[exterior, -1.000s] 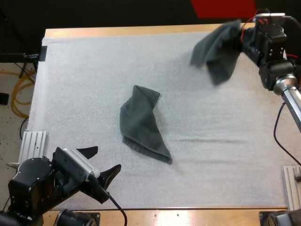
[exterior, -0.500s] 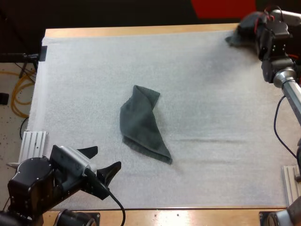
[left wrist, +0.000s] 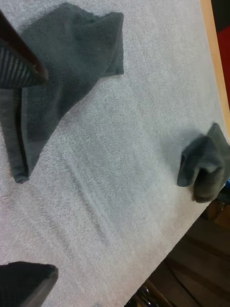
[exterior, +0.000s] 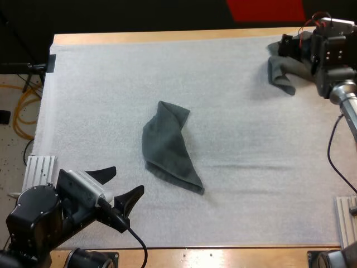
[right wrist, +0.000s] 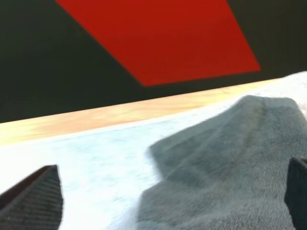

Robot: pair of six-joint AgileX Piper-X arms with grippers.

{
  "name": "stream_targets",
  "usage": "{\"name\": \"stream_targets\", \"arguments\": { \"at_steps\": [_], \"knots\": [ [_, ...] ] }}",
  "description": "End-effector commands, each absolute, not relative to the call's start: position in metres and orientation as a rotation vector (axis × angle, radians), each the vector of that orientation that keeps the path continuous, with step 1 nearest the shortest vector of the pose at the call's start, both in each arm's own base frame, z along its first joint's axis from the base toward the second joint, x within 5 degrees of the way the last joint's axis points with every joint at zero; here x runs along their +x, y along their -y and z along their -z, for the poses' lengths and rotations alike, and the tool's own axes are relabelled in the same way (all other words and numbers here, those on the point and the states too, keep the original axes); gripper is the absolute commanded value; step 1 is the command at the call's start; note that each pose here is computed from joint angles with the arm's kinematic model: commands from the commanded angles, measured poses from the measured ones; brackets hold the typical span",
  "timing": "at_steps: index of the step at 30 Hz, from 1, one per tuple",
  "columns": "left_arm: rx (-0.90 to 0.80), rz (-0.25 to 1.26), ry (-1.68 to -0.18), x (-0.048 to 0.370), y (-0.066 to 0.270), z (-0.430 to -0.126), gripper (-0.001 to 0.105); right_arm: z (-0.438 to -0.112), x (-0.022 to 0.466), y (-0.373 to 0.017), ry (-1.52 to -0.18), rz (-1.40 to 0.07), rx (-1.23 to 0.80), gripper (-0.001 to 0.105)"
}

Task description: Pick towel from pile fold and stack

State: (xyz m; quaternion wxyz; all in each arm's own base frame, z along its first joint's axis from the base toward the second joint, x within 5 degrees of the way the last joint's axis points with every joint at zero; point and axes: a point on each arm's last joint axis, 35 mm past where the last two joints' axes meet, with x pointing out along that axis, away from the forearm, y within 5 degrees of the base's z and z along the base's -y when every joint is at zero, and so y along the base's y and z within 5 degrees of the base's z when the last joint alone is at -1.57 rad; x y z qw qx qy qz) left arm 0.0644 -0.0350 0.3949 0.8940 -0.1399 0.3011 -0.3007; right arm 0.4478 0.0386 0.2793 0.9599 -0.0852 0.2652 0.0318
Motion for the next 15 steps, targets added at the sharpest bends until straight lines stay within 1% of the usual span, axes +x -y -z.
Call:
{"name": "stream_targets", "arguments": {
  "at_steps": [1, 4, 6, 9, 15],
  "knots": [
    [-0.3, 0.632, -0.616, 0.064, 0.035, -0.397, 0.072, -0.303, 0.439, -0.042, -0.505, -0.094, -0.173, 0.093],
    [-0.3, 0.632, -0.616, 0.064, 0.035, -0.397, 0.072, -0.327, 0.414, -0.051, -0.549, -0.159, -0.206, 0.093],
    [-0.3, 0.632, -0.618, 0.064, 0.035, -0.396, 0.072, -0.341, 0.392, -0.058, -0.609, -0.216, -0.211, 0.093],
    [-0.298, 0.631, -0.623, 0.064, 0.036, -0.394, 0.072, -0.349, 0.367, -0.07, -0.698, -0.318, -0.203, 0.093],
    [-0.298, 0.629, -0.634, 0.065, 0.036, -0.392, 0.072, -0.362, 0.321, -0.102, -0.823, -0.512, -0.223, 0.093]
  ]
}}
